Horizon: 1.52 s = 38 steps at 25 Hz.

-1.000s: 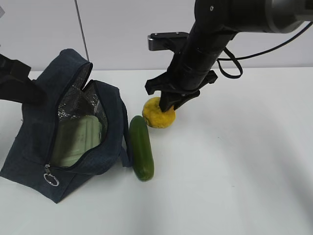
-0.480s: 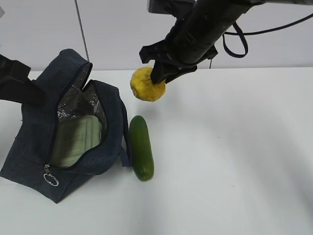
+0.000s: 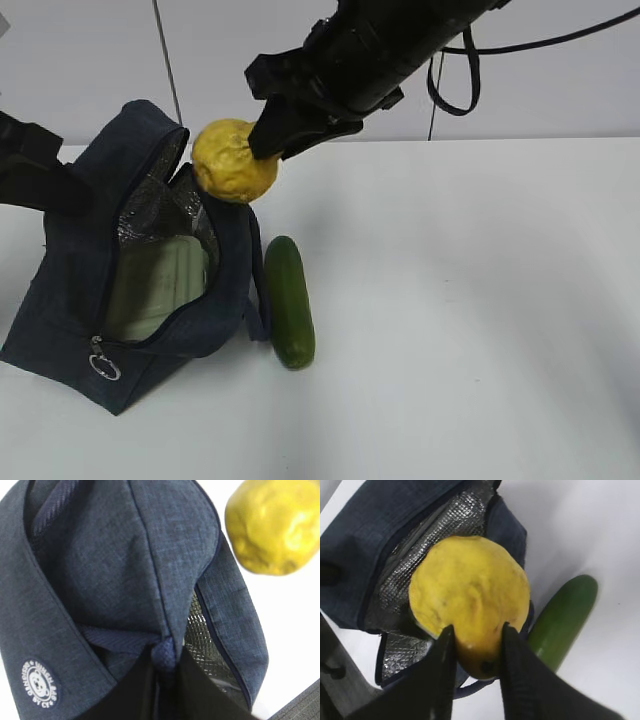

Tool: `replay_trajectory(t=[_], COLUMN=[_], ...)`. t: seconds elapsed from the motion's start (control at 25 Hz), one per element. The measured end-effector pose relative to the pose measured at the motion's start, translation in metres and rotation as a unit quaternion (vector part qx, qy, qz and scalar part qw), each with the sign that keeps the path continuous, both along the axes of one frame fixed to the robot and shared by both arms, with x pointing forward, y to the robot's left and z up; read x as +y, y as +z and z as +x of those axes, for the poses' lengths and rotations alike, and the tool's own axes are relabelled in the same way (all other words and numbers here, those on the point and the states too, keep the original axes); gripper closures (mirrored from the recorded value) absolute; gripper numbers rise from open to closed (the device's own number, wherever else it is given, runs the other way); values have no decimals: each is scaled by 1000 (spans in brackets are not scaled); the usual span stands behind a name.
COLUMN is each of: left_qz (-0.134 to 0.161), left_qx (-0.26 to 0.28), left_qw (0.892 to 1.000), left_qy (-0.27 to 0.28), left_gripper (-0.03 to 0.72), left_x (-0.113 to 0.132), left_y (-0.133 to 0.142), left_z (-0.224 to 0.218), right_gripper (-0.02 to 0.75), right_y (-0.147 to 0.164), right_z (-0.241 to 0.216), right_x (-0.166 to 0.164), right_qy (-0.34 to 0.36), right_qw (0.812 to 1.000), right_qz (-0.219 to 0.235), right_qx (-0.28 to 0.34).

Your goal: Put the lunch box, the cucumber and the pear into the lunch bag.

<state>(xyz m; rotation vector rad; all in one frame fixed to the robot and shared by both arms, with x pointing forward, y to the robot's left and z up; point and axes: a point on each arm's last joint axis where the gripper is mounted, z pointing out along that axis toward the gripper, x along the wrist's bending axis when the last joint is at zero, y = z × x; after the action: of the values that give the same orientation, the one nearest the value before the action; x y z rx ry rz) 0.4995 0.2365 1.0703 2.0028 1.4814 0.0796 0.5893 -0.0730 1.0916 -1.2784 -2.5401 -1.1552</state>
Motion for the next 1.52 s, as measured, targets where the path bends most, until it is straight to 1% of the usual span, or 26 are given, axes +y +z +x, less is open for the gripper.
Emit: replay_trajectory(t=[0.32,0.44,0.64,0.96,1.08,1.16,1.32,1.4,1.52], left_qz=[0,0,0,-1,-1,-2,-6,-7,-7], left_qx=[0,0,0,2,2,2,2,2,2], left_qw=[1000,1000,1000,1000,1000,1000,1000,1000,1000], left_qy=[0,0,0,-1,-1,-1,-3,-3,-2], left_gripper=[671,671,671,671,671,671,671,671,671], left_x=[0,0,0,0,0,0,-1,-1,-1], left_y=[0,0,0,0,0,0,0,0,0], left_z=[0,0,0,0,0,0,0,-1,-1], right_gripper=[551,553,553,554,542,490,253,215,209], right_y=[-3,-11,-42,-67,-69,-67,-59,-54,-51], right_z=[-20,-22,-15,-16,-10,-7,-4,-3,-2], right_x=[28,36,47,73,77,79,82,83,83], right_qy=[68,79,94,114,115,122,131,133,132], right_qw=[998,997,995,993,993,991,990,989,989], right_qz=[-5,-10,-34,-38,-36,-34,-21,-18,-24], right_qx=[-5,3,24,3,-16,-30,-51,-59,-66])
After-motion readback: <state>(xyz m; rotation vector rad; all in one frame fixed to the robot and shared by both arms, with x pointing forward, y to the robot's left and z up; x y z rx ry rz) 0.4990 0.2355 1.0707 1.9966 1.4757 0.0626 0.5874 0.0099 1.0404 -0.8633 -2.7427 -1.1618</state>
